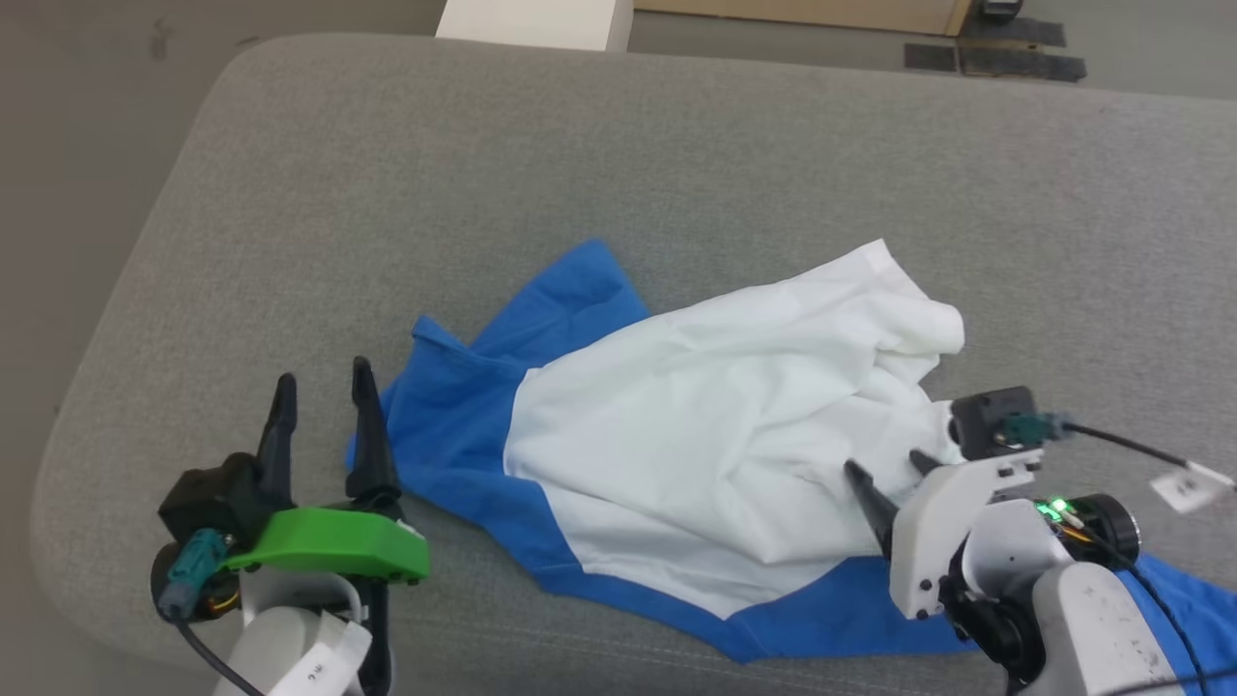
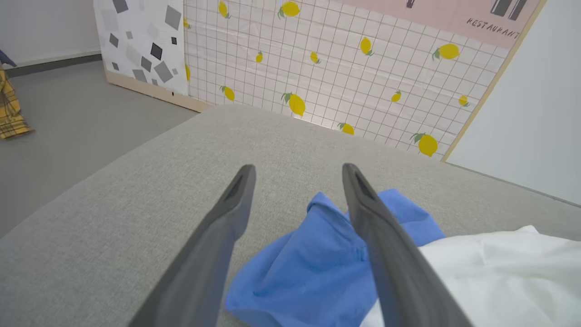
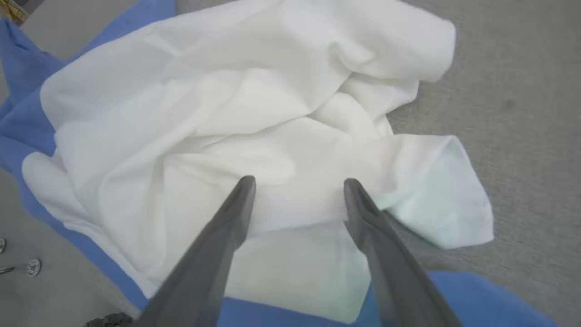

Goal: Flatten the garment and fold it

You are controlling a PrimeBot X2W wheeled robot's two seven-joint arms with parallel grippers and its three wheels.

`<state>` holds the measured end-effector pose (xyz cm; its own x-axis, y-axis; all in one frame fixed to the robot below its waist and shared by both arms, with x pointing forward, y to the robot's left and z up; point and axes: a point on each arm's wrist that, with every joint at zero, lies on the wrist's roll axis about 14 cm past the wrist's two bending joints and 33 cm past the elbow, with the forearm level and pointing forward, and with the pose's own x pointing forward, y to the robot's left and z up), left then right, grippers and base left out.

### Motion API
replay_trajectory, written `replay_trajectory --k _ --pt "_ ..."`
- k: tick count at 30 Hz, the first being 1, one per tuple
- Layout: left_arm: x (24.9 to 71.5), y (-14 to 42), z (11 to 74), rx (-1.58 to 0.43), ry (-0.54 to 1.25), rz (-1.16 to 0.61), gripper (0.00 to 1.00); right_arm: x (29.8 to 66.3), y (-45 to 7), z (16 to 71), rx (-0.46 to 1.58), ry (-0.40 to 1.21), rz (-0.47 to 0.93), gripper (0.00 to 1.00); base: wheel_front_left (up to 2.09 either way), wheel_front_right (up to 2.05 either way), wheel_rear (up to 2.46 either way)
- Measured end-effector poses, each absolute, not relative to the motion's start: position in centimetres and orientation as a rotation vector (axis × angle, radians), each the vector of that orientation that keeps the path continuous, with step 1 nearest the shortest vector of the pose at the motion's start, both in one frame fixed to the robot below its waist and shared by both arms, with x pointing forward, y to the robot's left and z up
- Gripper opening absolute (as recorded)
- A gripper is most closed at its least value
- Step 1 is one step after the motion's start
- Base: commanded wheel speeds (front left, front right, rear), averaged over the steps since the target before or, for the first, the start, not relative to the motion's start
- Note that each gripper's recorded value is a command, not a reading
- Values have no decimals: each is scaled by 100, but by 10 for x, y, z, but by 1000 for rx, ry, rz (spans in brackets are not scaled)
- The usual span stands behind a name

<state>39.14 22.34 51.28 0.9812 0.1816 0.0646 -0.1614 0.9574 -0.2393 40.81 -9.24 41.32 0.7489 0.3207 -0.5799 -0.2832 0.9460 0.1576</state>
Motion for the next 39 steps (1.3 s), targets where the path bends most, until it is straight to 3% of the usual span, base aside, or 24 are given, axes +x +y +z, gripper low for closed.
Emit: replay_trajectory --k 9,10,11,12,13,20,26,32,39 --pt "391 222 503 -218 -77 181 100 403 -71 366 -76 976 412 100 0 0 0" --pt "390 223 501 -219 -73 183 100 404 -70 365 -93 994 417 58 0 0 0" --pt "390 224 499 -220 -68 185 100 405 -69 364 -112 1008 424 35 0 0 0" --pt "389 226 496 -219 -60 187 100 408 -68 364 -135 1011 434 5 0 0 0" --pt "388 227 495 -217 -56 191 100 412 -69 364 -160 1004 439 0 0 0 0" --pt "387 236 493 -214 -52 206 100 468 -89 384 -281 837 389 0 0 0 0" --pt "389 235 494 -221 -54 200 100 554 -107 450 -369 551 303 0 0 0 0" --pt "394 236 495 -224 -56 202 100 615 -98 504 -405 345 278 0 0 0 0" --pt "396 245 491 -207 -45 233 100 635 -76 481 -389 382 318 0 0 0 0"
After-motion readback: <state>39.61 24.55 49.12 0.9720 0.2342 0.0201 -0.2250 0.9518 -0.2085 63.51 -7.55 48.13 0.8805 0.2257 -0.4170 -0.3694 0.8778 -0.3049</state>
